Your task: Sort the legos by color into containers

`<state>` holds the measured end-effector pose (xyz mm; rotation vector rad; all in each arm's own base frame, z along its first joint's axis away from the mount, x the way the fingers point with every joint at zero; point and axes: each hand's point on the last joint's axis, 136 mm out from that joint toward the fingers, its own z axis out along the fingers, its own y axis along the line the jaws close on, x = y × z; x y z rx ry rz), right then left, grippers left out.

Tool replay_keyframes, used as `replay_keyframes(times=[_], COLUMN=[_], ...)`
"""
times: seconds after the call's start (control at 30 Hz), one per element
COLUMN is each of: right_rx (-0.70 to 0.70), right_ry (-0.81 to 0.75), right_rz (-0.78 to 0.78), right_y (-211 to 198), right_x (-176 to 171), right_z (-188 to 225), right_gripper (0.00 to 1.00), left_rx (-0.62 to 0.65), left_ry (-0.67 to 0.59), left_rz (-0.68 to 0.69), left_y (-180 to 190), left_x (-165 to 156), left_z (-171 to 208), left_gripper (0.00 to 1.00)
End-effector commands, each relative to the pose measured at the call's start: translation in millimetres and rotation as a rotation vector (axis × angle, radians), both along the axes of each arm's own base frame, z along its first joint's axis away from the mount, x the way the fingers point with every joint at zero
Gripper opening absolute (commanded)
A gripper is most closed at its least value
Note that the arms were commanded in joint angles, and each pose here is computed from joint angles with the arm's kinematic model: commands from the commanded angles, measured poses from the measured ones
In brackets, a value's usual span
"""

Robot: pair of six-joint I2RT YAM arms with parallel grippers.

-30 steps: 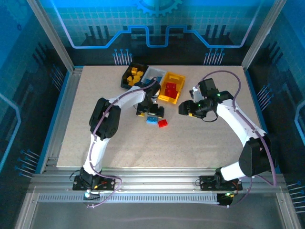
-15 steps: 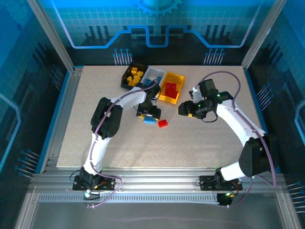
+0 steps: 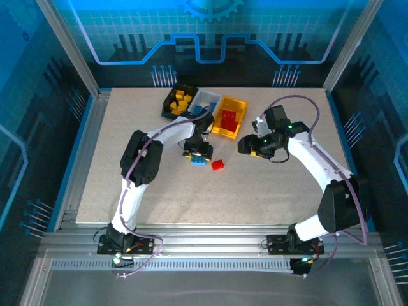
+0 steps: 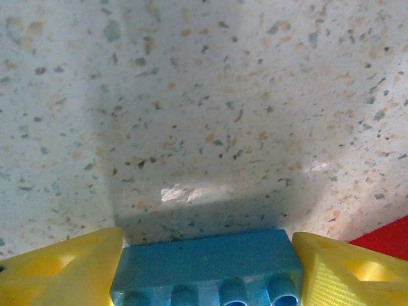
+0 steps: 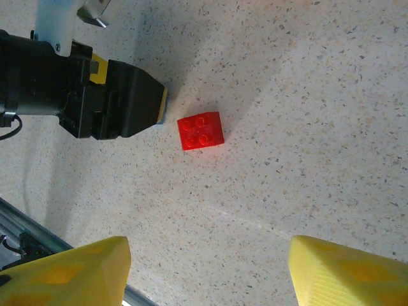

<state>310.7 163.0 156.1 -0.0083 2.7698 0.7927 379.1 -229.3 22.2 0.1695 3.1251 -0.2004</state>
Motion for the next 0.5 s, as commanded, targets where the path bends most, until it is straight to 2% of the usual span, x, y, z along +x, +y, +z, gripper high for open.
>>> replay_keyframes(times=[0.0, 0.13, 0.27, 0.47], right_rx=[0.012, 0.015, 0.027, 0.026], right_ry=[-0.003, -0.021, -0.023, -0.025], right_rz=[-0.004, -0.013, -0.029, -0.057], right_y=[-1.7, -2.9, -2.7, -3.1], right_x=[-2.1, -2.9, -5.4, -21.5], right_z=[1.2, 6.0, 8.2, 8.2], right_gripper=[0.68, 0.68, 0.68, 0.68], left_rx=[-0.101, -0.294, -0.501, -0.667], left_ry=[0.007, -0.043, -0.108, -0.166], left_rz=[0.126, 0.323, 0.544, 0.748], left_y=[16.5, 31.3, 46.1, 44.9], left_x=[5.6, 40.6, 90.3, 158.8], left_z=[37.9, 73.4, 103.5, 124.8], left_gripper=[0.68, 0.68, 0.68, 0.68])
